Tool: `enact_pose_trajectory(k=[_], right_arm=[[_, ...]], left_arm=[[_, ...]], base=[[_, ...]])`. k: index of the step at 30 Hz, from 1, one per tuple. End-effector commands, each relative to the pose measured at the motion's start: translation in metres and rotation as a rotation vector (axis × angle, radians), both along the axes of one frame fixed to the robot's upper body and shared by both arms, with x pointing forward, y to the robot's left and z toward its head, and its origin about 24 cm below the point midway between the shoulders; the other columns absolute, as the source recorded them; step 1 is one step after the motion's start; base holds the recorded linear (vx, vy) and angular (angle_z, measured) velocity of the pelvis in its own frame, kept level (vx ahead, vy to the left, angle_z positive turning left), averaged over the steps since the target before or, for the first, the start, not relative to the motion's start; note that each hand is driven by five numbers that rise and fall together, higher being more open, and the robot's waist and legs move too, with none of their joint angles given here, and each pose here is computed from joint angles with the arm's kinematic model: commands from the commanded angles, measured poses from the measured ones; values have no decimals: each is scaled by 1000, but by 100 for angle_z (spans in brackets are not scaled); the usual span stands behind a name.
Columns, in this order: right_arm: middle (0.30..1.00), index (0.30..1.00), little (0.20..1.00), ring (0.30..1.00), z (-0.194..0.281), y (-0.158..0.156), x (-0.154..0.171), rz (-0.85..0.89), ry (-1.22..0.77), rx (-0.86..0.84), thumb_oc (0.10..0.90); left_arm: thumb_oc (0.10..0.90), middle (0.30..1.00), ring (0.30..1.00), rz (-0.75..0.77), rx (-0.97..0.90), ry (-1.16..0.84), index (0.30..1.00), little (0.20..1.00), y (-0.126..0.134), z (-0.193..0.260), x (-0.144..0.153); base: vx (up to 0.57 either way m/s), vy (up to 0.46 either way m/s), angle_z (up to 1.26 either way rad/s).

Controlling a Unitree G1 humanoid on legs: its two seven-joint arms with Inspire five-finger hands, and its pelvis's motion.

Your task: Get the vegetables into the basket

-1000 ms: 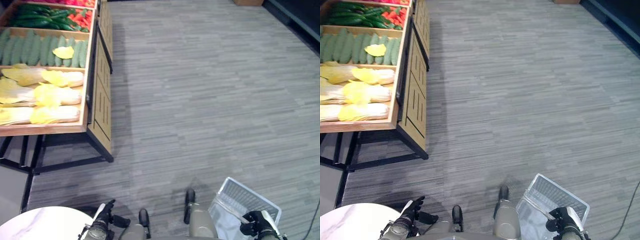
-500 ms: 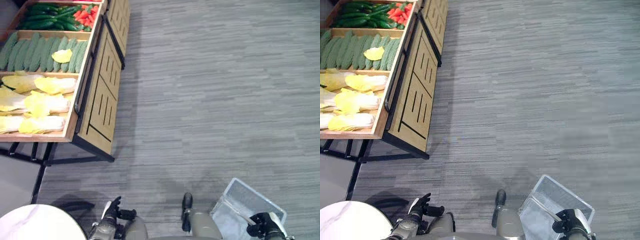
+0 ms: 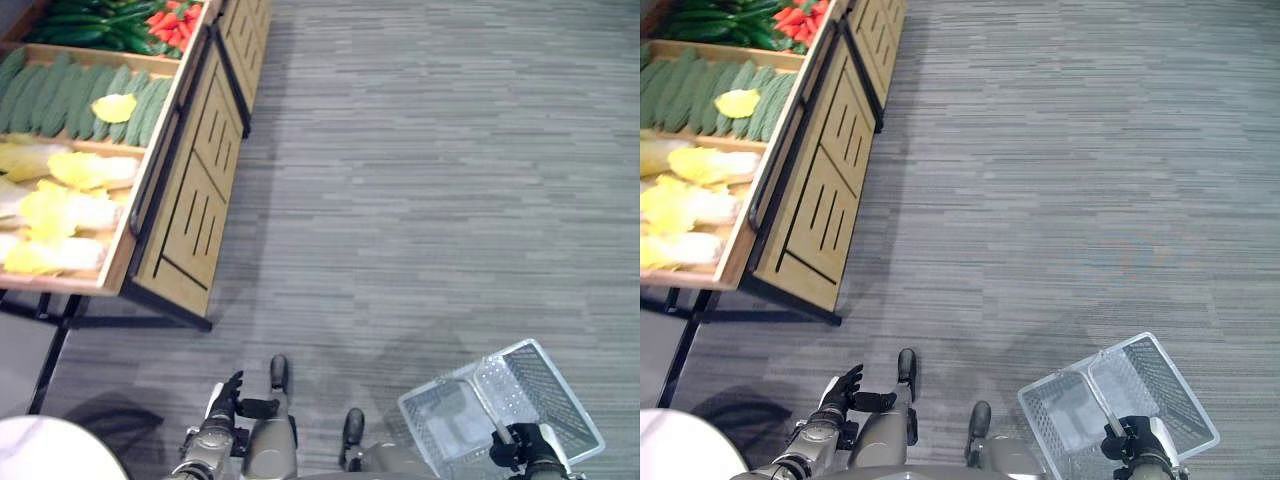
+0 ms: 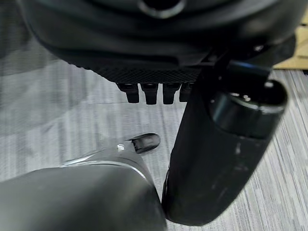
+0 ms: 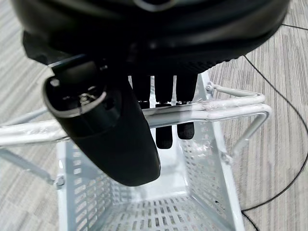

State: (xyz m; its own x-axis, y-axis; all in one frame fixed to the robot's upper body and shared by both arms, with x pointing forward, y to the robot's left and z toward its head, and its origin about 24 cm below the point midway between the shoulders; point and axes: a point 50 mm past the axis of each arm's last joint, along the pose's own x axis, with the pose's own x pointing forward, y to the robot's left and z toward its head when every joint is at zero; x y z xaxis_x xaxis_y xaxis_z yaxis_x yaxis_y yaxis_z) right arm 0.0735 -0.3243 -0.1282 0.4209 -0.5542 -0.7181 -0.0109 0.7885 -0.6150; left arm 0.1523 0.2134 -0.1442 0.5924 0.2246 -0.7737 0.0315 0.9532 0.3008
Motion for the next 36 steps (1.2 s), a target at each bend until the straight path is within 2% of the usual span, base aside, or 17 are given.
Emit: enact_pose_trajectory(k=[1,13,18,26,32,36], right_arm=[[300,300,300,300,8,-21,-28,-83,14,-58,400],[300,300,300,300,6,0,16,27,-65,-15,400],[300,300,300,300,1,5,11,19,-46,7,400],[300,300,300,300,0,3,4,1,-15,15,400],[300,300,300,300,9,-12,6,21,-27,-23,400],[300,300,300,300,14,-19,9,20,-46,-47,400]], left_arm=[[900,1000,1000,-24,85,136,1000,1000,21,-11,-46],[900,1000,1000,-20,109,97,1000,1000,34,-3,-31],[900,1000,1000,-18,108,118,1000,1000,34,-5,-33],[900,1000,1000,-20,98,103,1000,1000,28,-4,-27],[900,1000,1000,27,78,128,1000,1000,23,-9,-41],[900,1000,1000,23,74,105,1000,1000,19,-8,-33]], base=[[226,271,-22],[154,201,-6],[384,-21,29],[397,-151,99],[314,-281,61],[173,-236,56]])
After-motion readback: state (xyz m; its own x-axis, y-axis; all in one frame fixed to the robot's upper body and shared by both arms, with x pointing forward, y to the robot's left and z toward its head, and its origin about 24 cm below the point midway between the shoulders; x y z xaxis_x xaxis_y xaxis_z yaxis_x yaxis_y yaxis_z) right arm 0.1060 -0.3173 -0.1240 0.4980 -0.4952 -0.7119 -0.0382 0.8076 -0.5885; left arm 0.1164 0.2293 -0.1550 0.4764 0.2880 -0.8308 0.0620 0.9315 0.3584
